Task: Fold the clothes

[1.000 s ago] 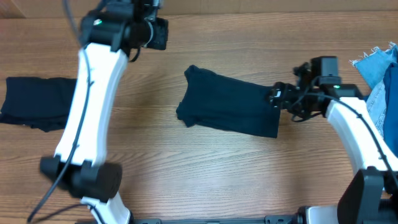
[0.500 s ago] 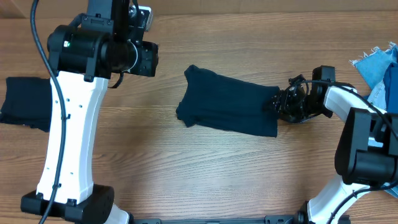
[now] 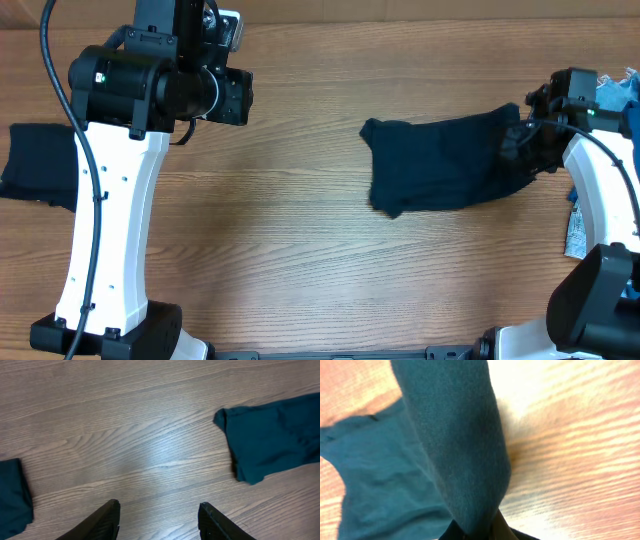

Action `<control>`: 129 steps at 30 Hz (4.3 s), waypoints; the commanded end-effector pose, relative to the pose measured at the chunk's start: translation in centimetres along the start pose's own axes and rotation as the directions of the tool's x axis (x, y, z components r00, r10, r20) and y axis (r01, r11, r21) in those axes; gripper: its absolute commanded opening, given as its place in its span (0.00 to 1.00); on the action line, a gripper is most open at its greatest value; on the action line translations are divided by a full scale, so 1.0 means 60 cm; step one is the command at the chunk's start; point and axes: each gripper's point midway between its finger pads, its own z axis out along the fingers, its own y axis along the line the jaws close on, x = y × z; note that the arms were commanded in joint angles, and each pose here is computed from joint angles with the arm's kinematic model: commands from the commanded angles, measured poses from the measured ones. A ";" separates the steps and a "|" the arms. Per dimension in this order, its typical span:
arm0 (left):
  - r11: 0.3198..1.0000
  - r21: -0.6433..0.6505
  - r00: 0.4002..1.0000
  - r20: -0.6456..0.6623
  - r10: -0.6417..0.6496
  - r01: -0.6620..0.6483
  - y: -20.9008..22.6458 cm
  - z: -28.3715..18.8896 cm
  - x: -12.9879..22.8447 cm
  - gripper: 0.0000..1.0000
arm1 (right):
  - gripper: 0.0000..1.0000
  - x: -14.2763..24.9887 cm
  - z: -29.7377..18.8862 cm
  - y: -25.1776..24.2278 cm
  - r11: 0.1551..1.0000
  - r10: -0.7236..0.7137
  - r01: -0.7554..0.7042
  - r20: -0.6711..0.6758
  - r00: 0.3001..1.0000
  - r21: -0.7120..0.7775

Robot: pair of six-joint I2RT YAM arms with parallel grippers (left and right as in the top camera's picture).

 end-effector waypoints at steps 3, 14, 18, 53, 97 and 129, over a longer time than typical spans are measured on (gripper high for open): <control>1.000 0.005 0.999 0.028 0.031 -0.031 -0.006 -0.017 -0.003 0.54 | 0.04 0.008 -0.012 0.105 0.991 -0.129 0.129 0.027 0.991 -0.024; 1.000 0.005 0.999 0.013 0.029 -0.029 -0.006 -0.016 0.003 0.54 | 0.04 0.085 0.096 0.282 0.957 -0.259 0.247 -0.068 0.963 -0.154; 1.000 0.005 1.000 0.013 0.029 -0.029 -0.006 -0.016 0.003 0.54 | 0.05 0.092 0.101 0.326 0.935 -0.309 0.300 -0.023 0.951 -0.188; 1.000 0.005 0.999 0.026 0.030 -0.030 -0.006 -0.015 -0.003 0.64 | 0.04 0.252 0.169 0.280 0.914 -0.387 0.294 -0.381 0.840 -0.280; 0.949 0.309 0.963 -0.232 0.138 -0.062 -0.246 0.384 -0.005 0.11 | 0.04 0.173 0.086 0.192 0.954 -0.278 0.256 -0.142 0.950 -0.157; 0.996 0.091 0.970 -0.238 0.041 -0.020 -0.200 0.238 0.041 0.36 | 0.55 -0.031 0.014 0.190 0.947 -0.038 0.084 0.152 0.988 -0.310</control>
